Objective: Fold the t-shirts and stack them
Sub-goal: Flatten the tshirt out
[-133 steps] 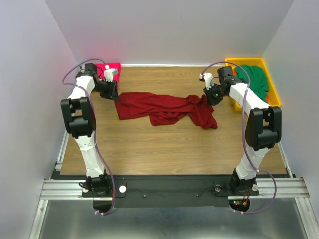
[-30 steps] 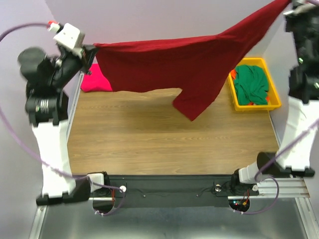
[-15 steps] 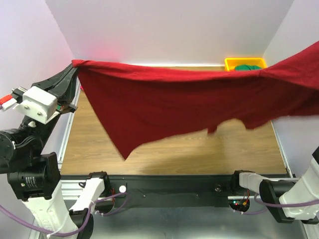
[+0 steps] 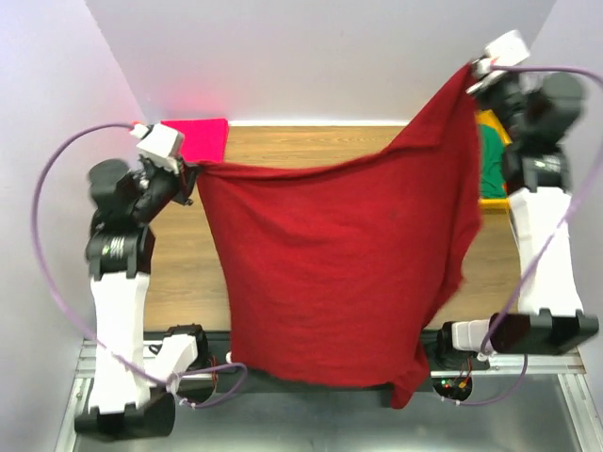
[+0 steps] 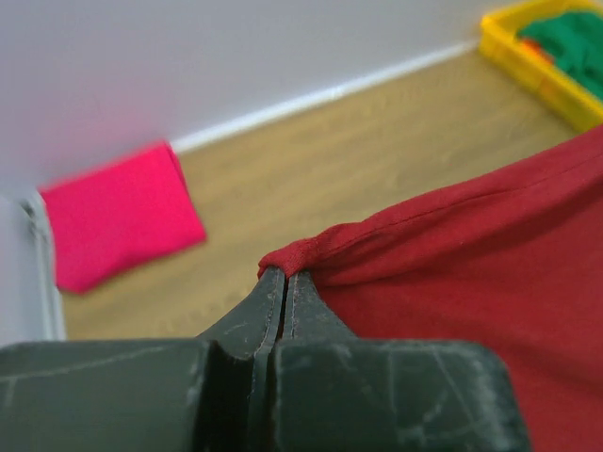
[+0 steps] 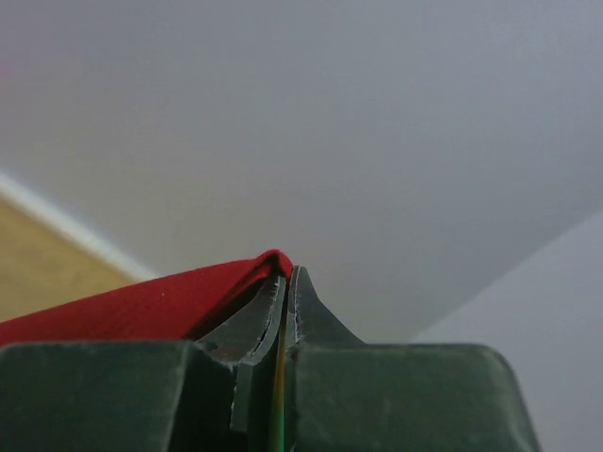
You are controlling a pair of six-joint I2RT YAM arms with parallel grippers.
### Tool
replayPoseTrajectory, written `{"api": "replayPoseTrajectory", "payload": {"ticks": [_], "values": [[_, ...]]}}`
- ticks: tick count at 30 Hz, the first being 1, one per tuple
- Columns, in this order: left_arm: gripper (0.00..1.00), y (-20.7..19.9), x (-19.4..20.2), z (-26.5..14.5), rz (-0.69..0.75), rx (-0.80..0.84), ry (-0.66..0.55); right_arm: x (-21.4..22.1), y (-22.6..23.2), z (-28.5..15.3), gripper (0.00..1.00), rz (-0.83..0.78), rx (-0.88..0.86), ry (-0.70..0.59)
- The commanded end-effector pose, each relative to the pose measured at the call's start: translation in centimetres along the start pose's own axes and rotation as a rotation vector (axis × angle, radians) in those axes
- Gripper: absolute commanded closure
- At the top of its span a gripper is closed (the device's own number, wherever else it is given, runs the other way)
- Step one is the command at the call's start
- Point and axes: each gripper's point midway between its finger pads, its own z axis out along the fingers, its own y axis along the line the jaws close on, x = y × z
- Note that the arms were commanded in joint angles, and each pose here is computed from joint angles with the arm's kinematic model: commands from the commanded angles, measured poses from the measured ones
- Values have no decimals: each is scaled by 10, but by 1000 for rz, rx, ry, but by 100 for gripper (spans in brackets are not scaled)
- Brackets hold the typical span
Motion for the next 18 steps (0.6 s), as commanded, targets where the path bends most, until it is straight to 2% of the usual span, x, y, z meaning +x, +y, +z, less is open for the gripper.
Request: {"api": "replayPoseTrajectory", "payload": {"ticks": [1, 5, 6, 9, 10, 11, 12, 13, 14, 15, 16, 18], "values": [[100, 24, 54, 34, -57, -44, 113, 57, 71, 6, 100, 178, -215, 62], [100, 44, 110, 81, -155, -45, 224, 138, 126, 29, 99, 229, -320, 199], [100, 50, 134, 99, -189, -35, 284, 169, 143, 41, 99, 256, -345, 244], [100, 66, 159, 127, -208, -33, 338, 201, 152, 65, 99, 255, -341, 277], [100, 73, 175, 145, -222, -25, 376, 230, 164, 73, 99, 257, -358, 321], [100, 77, 181, 155, -229, -19, 389, 241, 167, 81, 99, 256, -359, 334], [100, 85, 172, 168, -214, -14, 372, 240, 161, 93, 99, 243, -346, 320], [100, 90, 202, 181, -251, -8, 446, 264, 171, 100, 99, 247, -358, 353], [100, 94, 206, 189, -258, -6, 461, 270, 173, 106, 99, 243, -359, 356], [100, 103, 194, 202, -237, -2, 444, 265, 165, 117, 99, 227, -347, 332], [100, 105, 223, 210, -277, 1, 518, 284, 175, 122, 100, 230, -362, 354], [100, 116, 213, 228, -269, 4, 503, 284, 169, 135, 100, 215, -345, 338]]}}
